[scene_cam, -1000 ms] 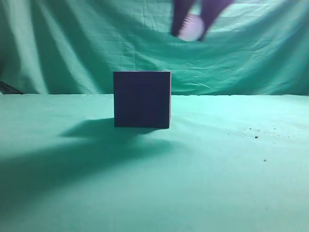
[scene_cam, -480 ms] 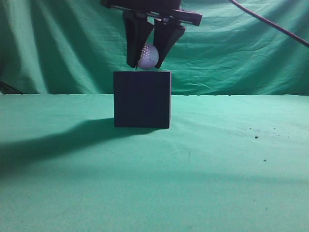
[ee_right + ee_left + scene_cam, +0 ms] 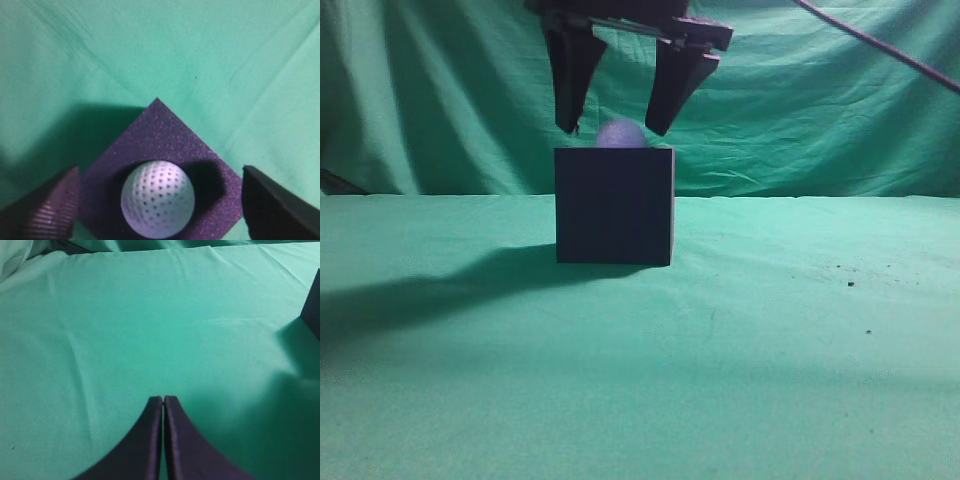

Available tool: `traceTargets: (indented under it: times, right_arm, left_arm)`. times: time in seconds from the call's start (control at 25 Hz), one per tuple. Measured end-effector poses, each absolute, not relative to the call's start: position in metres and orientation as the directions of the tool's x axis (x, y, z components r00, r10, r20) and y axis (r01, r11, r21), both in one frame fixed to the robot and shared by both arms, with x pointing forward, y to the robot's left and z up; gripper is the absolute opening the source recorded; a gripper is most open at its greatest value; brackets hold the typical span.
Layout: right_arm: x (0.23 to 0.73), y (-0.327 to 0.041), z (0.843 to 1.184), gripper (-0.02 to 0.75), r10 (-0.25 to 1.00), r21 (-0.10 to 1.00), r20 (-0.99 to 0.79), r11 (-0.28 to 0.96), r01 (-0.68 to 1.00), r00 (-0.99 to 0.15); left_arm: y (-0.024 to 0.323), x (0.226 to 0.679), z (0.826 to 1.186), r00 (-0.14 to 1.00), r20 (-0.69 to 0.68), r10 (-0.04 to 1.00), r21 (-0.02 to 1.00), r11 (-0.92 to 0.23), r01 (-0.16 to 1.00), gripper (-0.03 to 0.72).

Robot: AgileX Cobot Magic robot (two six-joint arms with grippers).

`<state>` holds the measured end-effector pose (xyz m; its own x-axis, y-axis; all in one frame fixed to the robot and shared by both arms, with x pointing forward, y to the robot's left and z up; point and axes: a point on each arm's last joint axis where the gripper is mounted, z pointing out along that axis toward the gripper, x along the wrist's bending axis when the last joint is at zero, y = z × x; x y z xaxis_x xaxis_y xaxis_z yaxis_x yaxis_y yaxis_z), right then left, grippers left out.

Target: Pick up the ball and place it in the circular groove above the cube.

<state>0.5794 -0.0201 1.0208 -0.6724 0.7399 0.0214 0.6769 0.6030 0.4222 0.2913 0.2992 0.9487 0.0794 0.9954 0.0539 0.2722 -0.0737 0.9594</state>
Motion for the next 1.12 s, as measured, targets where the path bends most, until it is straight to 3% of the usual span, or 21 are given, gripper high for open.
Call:
traceTargets:
  times: [0.12,0.36,0.48,0.68,0.96,1.12]
  right_arm:
    - [0.581,-0.019,1.039,0.559,0.738,0.422,0.019,0.606,0.675,-0.675]
    - [0.581,-0.026,1.083,0.113,0.754,0.381,-0.031,0.615,0.69,-0.656]
    - [0.58,-0.029,1.097,0.0,0.768,0.398,-0.043,0.6,0.694,-0.639]
    - [0.564,-0.041,1.134,0.0,0.795,0.465,-0.026,0.547,0.696,-0.607]
    - [0.504,-0.088,1.219,0.0,0.814,0.636,0.019,0.438,0.636,-0.58]
    - [0.46,-0.124,1.223,0.0,0.82,0.628,0.026,0.432,0.648,-0.572]
  left_arm:
    - [0.299,0.291,0.949,0.079,0.054,0.995,0.959,-0.074,0.272,0.0]
    - [0.299,0.291,0.949,0.079,0.054,0.995,0.959,-0.074,0.272,0.0]
    - [0.299,0.291,0.949,0.079,0.054,0.995,0.959,-0.074,0.272,0.0]
    - [0.299,0.291,0.949,0.079,0.054,0.995,0.959,-0.074,0.272,0.0]
    - [0.299,0.291,0.949,0.079,0.054,0.995,0.959,-0.074,0.272,0.0]
    - [0.299,0.291,0.949,0.079,0.054,0.995,0.959,-0.074,0.272,0.0]
